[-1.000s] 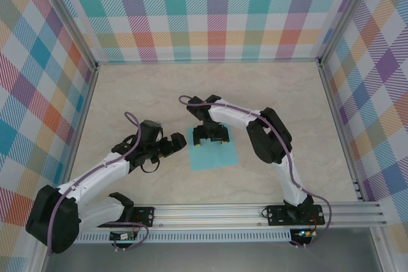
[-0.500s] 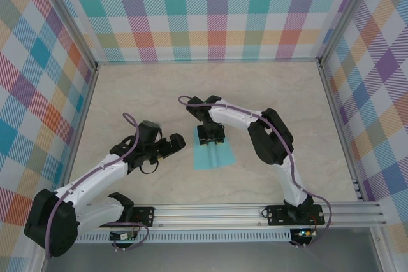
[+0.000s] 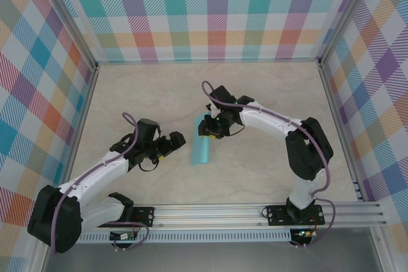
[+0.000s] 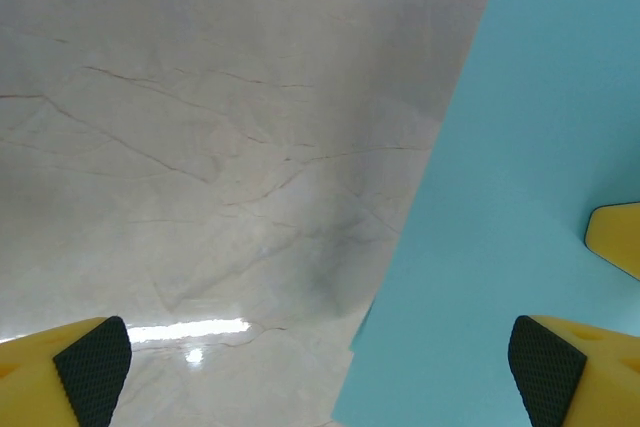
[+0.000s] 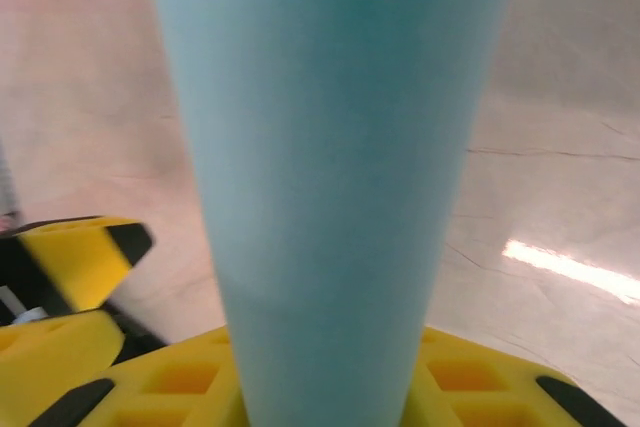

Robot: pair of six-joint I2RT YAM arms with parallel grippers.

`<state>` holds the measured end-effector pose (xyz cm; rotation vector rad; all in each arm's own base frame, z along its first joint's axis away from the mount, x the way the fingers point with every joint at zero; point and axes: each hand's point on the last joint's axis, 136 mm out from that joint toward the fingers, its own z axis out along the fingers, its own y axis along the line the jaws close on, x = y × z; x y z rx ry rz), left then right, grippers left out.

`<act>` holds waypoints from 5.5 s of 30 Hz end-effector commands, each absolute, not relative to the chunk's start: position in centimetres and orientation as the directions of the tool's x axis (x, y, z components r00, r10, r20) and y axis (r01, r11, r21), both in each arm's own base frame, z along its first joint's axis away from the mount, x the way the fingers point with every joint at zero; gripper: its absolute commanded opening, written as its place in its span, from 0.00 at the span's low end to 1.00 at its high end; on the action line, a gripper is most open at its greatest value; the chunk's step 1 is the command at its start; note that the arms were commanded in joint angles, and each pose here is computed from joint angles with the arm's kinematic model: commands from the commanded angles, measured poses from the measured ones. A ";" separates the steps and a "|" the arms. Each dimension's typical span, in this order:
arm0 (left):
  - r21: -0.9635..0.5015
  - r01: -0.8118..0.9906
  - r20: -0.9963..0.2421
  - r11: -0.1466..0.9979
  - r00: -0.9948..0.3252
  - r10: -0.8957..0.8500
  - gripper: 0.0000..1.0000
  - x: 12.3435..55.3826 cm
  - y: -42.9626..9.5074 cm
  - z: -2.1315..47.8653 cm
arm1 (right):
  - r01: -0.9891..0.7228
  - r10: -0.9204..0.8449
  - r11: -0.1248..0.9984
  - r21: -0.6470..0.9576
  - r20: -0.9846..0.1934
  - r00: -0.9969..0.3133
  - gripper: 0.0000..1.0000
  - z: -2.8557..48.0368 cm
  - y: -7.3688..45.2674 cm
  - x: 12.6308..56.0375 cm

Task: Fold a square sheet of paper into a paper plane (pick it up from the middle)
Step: First fold in half a square sheet of paper at the center of the table.

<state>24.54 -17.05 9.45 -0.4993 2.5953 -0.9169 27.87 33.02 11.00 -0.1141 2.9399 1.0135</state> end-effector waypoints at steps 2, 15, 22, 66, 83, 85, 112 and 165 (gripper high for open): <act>-0.752 -0.159 -0.158 0.640 -0.899 -0.408 0.97 25.9 -19.5 11.6 | -0.079 -0.092 0.559 0.825 -0.033 -0.995 0.36 13.4 35.1 28.8; -0.752 -0.200 -0.054 0.628 -0.931 -0.361 0.85 26.8 -22.0 8.3 | 0.009 -0.058 0.703 0.711 0.070 -0.996 0.44 6.2 32.1 29.5; -0.734 -0.202 -0.034 0.649 -0.942 -0.333 0.84 26.5 -23.0 7.1 | 0.005 -0.049 0.748 0.663 0.063 -0.997 0.53 5.7 30.7 29.6; -0.840 -0.097 0.017 0.533 -0.988 -0.153 0.55 26.9 -28.7 8.1 | 0.122 0.112 0.780 0.614 0.054 -0.992 0.67 5.9 26.4 29.1; -0.845 -0.096 0.014 0.526 -0.987 -0.157 0.06 28.4 -30.3 7.7 | 0.153 0.172 0.770 0.619 0.030 -0.985 0.67 6.7 24.9 28.6; -0.851 -0.102 0.014 0.515 -0.985 -0.171 0.05 28.9 -30.6 7.8 | 0.166 0.190 0.769 0.618 0.028 -0.981 0.68 6.8 24.2 28.5; -0.829 -0.125 0.015 0.546 -0.979 -0.202 0.10 30.0 -33.0 6.8 | 0.222 0.221 0.750 0.623 0.080 -0.972 0.56 4.8 23.6 29.5; -0.594 -0.221 -0.228 0.774 -0.876 -0.426 0.54 28.7 -21.1 9.9 | 0.177 0.143 0.925 0.337 0.123 -0.982 0.70 2.1 25.0 29.8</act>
